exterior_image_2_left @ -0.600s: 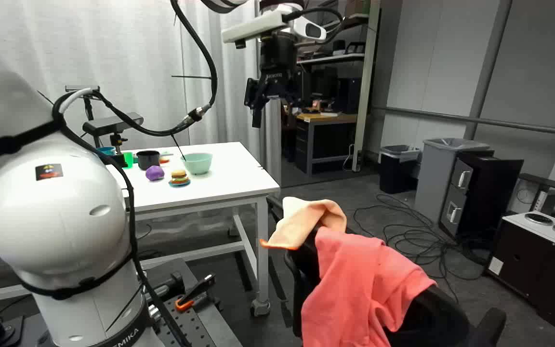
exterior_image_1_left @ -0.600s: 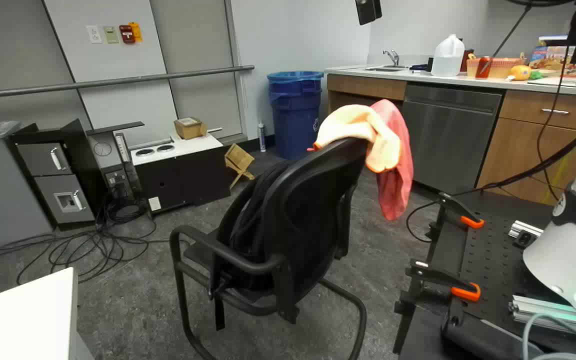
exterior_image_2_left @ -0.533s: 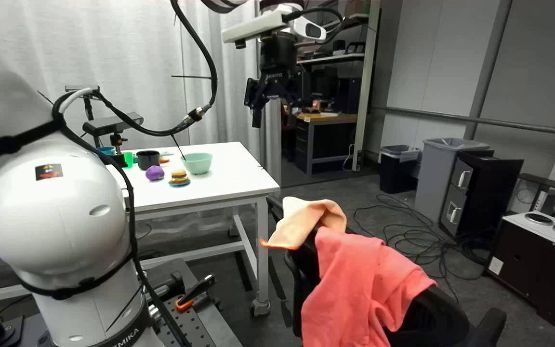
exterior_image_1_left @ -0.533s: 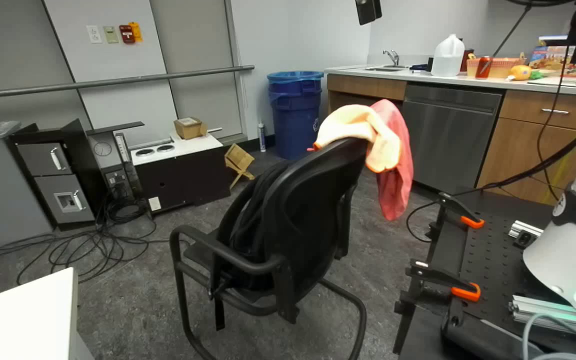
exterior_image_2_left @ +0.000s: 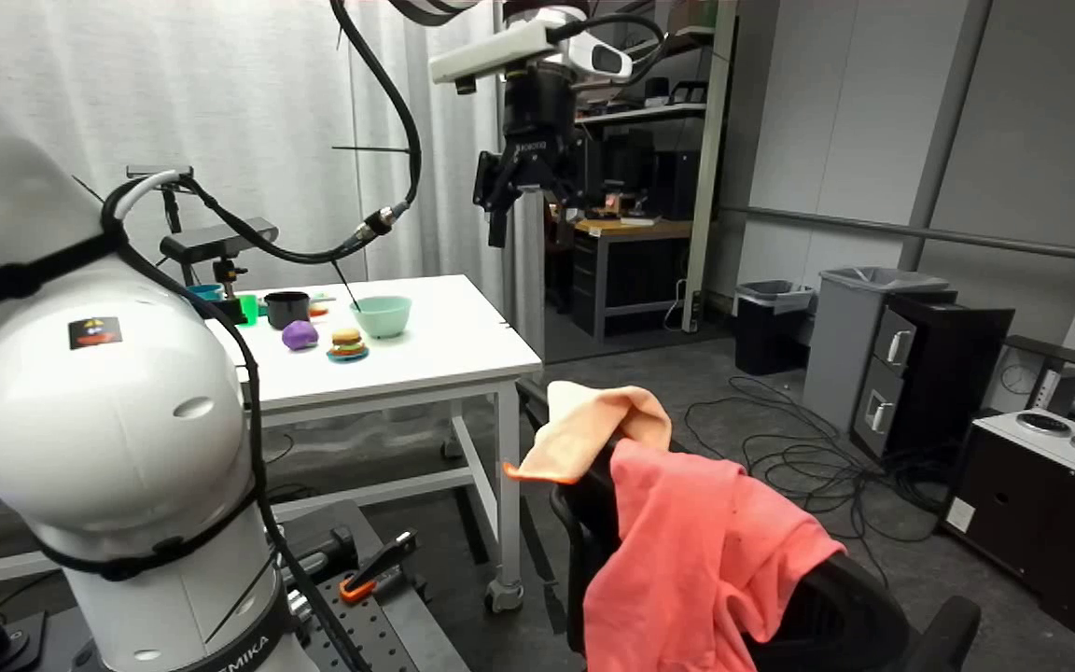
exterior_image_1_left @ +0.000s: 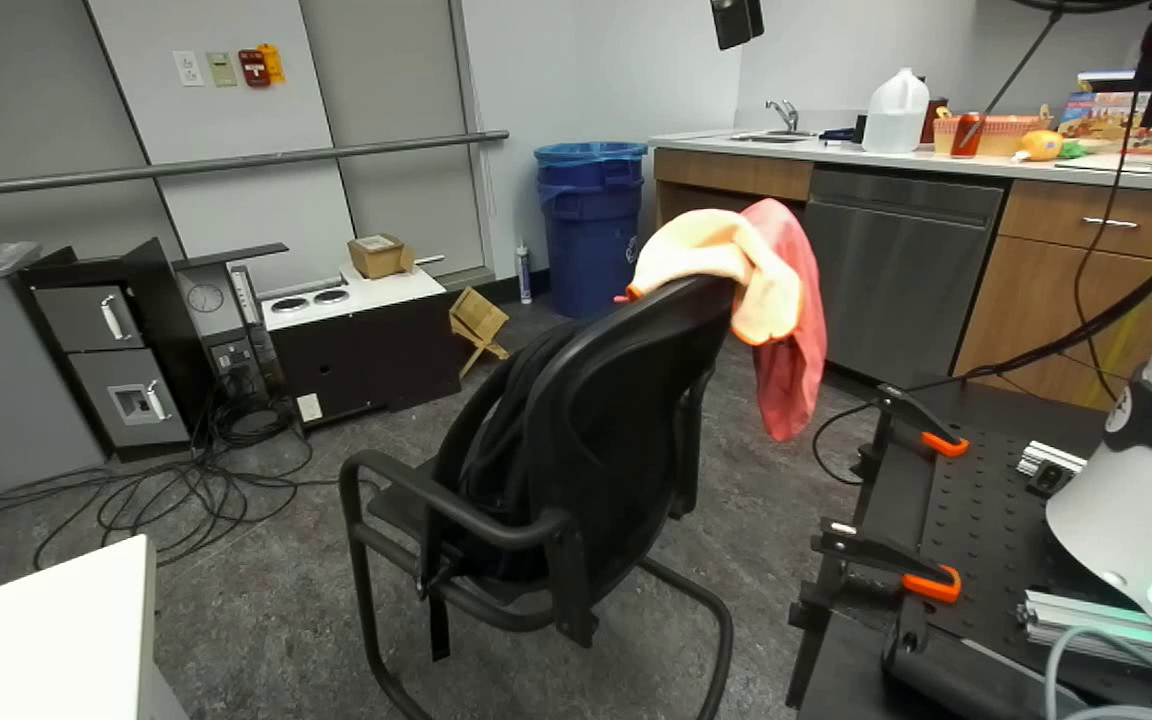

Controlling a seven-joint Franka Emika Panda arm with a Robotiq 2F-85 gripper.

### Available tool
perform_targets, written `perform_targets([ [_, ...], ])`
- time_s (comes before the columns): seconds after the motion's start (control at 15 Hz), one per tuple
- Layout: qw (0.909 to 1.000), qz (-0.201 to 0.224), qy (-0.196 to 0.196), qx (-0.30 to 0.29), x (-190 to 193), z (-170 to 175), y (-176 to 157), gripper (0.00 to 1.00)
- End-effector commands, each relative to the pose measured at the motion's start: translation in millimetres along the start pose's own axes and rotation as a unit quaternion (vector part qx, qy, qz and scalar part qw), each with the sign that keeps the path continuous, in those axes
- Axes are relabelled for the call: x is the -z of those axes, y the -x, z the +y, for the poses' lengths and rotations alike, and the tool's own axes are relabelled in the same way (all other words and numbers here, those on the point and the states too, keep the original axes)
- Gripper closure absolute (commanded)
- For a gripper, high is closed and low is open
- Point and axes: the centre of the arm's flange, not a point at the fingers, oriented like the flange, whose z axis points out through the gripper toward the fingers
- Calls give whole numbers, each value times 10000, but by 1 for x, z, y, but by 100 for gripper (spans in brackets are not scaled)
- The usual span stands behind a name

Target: Put the orange cloths on the seat

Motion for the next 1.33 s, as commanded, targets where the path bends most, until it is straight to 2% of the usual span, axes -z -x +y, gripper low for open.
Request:
perform_targets([
  [0.0, 10000, 0, 0, 0, 0, 0, 0, 0],
  [0.47, 10000, 12, -2, -1, 0, 0, 0, 0],
  [0.67, 9999, 97, 90, 37, 0, 1, -1, 0],
  [1.27, 9989, 465, -4, -19, 2, 0, -8, 0],
])
